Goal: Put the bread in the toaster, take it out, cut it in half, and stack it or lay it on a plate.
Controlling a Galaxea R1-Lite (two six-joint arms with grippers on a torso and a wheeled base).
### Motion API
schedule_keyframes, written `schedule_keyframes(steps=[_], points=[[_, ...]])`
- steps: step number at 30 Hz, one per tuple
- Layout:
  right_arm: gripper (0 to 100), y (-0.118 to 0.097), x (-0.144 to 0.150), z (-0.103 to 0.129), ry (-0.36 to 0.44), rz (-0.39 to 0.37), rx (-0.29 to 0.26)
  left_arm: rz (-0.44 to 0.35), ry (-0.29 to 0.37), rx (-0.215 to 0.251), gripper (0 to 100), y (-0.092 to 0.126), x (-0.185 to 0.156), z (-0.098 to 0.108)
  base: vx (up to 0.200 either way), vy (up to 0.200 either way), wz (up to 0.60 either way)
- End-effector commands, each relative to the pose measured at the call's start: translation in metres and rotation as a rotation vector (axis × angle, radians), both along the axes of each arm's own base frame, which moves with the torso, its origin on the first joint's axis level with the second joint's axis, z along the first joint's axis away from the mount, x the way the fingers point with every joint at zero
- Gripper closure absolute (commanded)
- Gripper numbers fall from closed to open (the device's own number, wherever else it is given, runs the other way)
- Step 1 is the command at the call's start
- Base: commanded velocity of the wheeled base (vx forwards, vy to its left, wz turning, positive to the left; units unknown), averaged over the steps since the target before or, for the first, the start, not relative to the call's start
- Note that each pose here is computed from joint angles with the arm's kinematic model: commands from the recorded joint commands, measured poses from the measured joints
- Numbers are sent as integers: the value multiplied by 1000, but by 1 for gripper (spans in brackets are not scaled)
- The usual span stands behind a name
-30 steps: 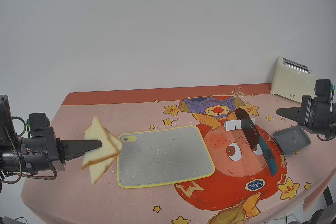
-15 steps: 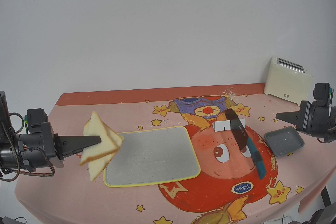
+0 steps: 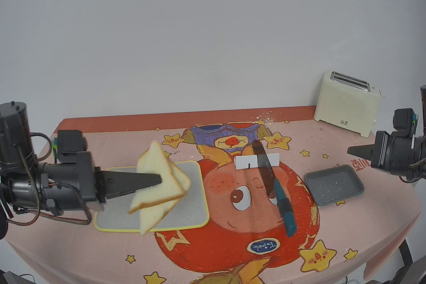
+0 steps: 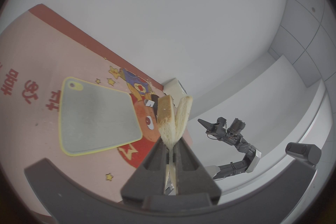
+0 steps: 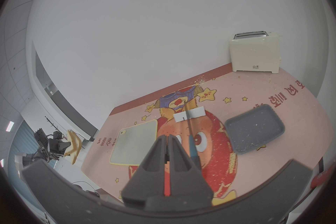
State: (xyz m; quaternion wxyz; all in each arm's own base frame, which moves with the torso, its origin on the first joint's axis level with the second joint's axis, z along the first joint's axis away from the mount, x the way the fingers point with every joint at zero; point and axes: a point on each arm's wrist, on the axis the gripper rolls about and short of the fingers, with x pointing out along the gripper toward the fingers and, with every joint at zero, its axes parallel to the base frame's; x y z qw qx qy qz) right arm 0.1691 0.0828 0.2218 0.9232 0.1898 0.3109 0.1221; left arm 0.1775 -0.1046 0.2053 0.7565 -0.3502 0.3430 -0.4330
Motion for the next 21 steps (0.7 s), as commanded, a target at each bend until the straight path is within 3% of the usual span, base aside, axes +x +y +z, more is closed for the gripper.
schedule_keyframes(steps=[1,8,13,15,18,21], points=[[100,-5,5,0,0,-29,-10,-70,42,31,100,-37,29,-8,0,-200,0],[100,-7,5,0,-8,-33,-20,-147,71,58,100,-81,50,-22,0,-200,0],[100,-14,8,1,-11,-73,-20,-116,33,40,100,-102,71,-32,0,-200,0],[100,-18,9,1,-13,-92,-18,-110,32,31,100,-107,78,-35,0,0,0],[100,-22,10,2,-18,-114,-18,-97,96,8,100,-120,92,-43,0,0,0],[100,-23,7,6,-46,-113,-6,-97,111,9,100,-127,100,-49,0,0,0]])
